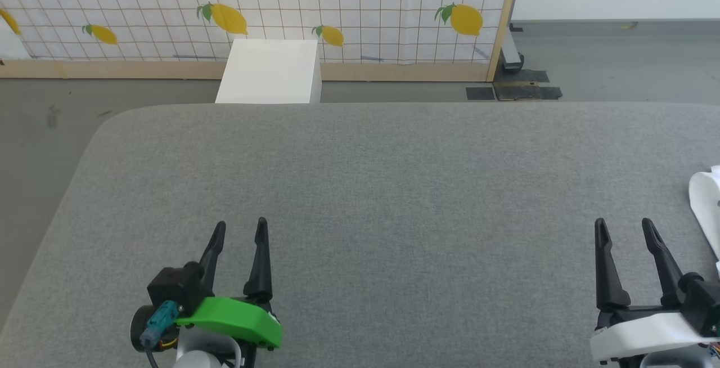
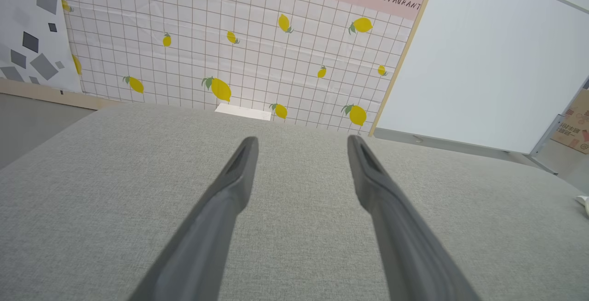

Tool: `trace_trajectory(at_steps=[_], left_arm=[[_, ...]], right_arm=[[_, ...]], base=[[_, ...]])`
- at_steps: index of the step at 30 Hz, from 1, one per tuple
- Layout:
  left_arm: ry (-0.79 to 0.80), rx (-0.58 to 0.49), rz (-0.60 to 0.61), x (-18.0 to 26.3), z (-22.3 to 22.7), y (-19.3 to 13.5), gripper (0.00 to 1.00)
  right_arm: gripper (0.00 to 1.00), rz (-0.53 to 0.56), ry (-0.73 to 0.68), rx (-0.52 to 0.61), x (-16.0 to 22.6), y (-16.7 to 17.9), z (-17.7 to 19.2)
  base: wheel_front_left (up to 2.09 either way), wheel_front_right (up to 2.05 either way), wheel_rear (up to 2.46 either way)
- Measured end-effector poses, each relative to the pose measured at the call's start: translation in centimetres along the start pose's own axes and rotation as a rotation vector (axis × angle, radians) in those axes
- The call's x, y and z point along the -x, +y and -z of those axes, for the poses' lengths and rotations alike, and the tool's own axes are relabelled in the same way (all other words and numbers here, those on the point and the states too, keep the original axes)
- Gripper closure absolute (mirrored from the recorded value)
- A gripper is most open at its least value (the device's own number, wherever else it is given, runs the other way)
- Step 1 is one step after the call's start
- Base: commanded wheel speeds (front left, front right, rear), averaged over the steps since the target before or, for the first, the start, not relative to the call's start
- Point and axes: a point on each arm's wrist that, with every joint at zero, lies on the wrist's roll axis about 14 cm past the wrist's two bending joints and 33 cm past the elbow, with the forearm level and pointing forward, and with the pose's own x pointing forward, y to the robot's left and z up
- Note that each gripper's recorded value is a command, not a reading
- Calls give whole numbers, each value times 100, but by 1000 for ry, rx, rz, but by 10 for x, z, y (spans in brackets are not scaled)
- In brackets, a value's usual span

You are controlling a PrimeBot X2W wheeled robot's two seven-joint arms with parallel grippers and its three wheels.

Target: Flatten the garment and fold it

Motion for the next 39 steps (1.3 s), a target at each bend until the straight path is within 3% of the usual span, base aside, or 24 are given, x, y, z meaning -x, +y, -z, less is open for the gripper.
trace_trajectory(at_steps=[16,17,39], left_arm=[[17,-2,-12,2,6,2,0],[17,-1,-12,2,6,1,100],[27,-20,-8,0,5,1,100]], right_arm=[[0,-12,16,-15,-1,5,6],[100,-12,16,-15,0,5,6],[100,-15,35,-11,0,6,8]], base=[[0,0,0],[0,0,0],[0,0,0]])
